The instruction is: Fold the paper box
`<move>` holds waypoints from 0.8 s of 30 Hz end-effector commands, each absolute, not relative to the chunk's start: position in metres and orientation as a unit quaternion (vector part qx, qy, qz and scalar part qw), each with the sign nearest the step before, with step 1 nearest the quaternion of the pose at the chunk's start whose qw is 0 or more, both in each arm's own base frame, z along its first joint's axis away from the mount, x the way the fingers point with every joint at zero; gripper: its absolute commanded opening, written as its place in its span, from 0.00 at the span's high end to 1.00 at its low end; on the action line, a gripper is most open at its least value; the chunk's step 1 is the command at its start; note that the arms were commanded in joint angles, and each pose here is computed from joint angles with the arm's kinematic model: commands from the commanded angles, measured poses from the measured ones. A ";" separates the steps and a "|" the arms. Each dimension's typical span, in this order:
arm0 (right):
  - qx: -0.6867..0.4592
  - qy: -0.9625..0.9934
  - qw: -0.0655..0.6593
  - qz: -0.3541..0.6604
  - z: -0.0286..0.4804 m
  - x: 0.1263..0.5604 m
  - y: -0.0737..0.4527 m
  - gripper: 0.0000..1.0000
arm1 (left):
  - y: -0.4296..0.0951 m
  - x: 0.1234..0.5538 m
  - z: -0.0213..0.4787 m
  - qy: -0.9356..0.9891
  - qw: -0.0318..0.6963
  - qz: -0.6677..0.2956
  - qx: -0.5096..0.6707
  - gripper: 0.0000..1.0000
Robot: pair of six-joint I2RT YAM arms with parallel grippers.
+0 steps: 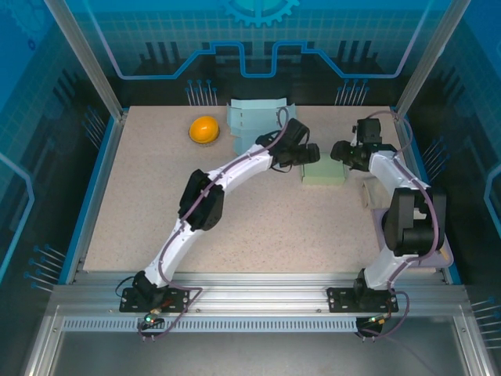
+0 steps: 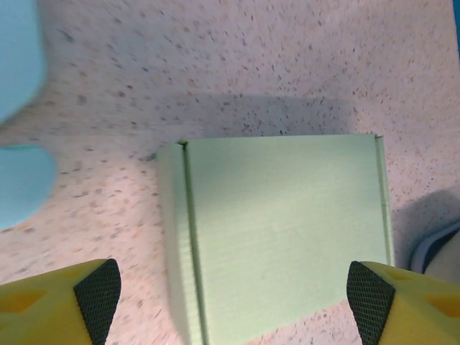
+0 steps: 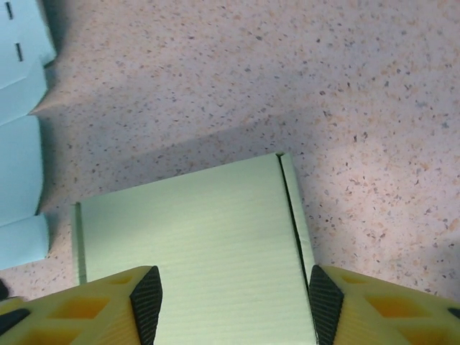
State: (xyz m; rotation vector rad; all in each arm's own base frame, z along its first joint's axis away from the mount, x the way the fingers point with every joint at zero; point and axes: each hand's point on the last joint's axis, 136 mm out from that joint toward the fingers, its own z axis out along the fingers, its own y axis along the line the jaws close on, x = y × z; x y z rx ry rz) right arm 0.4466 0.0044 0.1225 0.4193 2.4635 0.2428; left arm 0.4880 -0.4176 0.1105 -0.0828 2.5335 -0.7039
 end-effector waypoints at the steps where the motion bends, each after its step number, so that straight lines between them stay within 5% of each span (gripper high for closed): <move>1: 0.108 0.931 0.329 0.119 0.151 0.452 0.031 0.42 | -0.382 0.487 0.162 0.923 0.299 -0.240 -0.029 0.14; 11: 0.007 0.937 0.327 0.120 0.139 0.509 0.115 0.44 | -0.270 0.455 0.176 0.923 0.313 -0.212 -0.067 0.14; 24: -0.008 0.939 0.286 0.190 0.067 0.564 0.177 0.50 | -0.230 0.431 0.160 0.922 0.317 -0.217 -0.053 0.14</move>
